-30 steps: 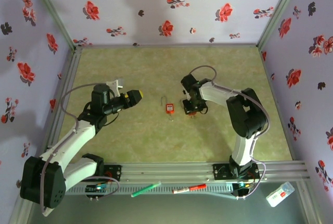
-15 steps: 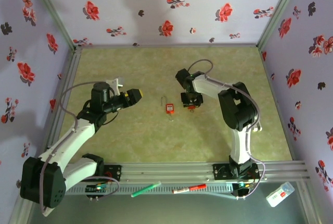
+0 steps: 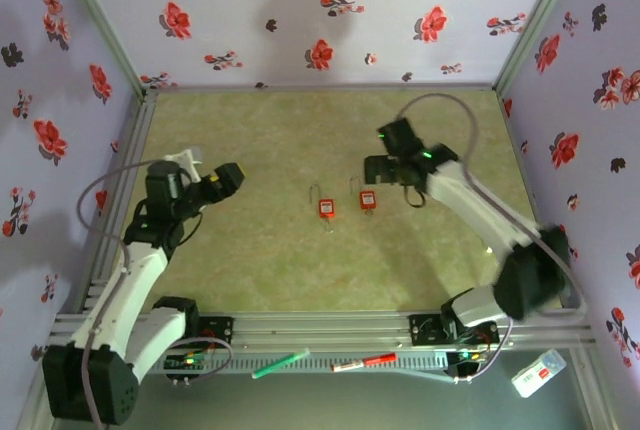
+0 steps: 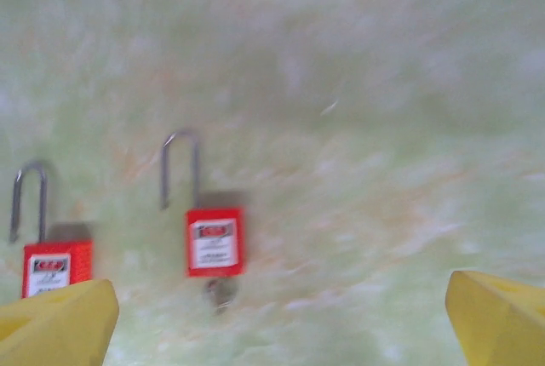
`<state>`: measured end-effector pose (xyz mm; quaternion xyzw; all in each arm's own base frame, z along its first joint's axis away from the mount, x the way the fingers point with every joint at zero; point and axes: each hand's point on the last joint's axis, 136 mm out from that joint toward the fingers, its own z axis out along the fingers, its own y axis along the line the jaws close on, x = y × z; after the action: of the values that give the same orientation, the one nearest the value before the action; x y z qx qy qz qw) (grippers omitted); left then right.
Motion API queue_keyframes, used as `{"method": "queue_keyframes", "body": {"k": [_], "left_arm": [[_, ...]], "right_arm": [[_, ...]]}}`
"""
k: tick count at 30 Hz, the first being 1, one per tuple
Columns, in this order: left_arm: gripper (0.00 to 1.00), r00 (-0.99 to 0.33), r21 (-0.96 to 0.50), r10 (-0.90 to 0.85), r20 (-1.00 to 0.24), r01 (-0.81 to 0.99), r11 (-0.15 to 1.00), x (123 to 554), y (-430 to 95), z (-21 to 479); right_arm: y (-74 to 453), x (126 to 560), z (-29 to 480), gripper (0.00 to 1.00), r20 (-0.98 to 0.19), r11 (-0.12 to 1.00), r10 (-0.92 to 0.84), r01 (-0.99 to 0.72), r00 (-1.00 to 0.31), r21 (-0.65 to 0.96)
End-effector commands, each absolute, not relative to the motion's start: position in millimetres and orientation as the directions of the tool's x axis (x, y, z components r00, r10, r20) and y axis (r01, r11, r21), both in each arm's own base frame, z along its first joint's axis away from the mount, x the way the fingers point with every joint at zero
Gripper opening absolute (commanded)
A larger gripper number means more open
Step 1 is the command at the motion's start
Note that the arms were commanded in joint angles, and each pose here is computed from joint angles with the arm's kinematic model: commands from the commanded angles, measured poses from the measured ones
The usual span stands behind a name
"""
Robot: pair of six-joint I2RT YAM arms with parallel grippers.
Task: Unlock with the key
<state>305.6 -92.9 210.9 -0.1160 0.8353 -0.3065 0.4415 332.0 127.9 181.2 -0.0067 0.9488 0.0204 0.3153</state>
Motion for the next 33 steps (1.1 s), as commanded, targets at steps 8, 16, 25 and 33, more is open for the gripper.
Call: {"method": "queue_keyframes", "body": {"k": [8,16,25,33], "left_arm": [[1.0,-0.252,-0.245,-0.319,-0.914,-0.284,0.927,328,50,200],[1.0,-0.2,-0.101,-0.165,-0.966,-0.297,0.949,349,64,131],[1.0,-0.225,-0.01,-0.019,-0.974,-0.041,0.999,373,15,101],[1.0,-0.319,-0.011,-0.024,-0.947,-0.044,0.999,394,17,96]], "right_arm": [[-41,326,175,0.99,-0.915,0.937,0.18,0.345,-0.362,0.048],[-85,346,122,0.99,-0.959,0.893,0.199,0.442,-0.203,0.092],[-43,333,132,0.99,-0.987,0.974,0.057,0.228,-0.153,0.02],[-43,348,124,0.99,-0.972,0.959,0.162,0.26,-0.172,0.114]]}}
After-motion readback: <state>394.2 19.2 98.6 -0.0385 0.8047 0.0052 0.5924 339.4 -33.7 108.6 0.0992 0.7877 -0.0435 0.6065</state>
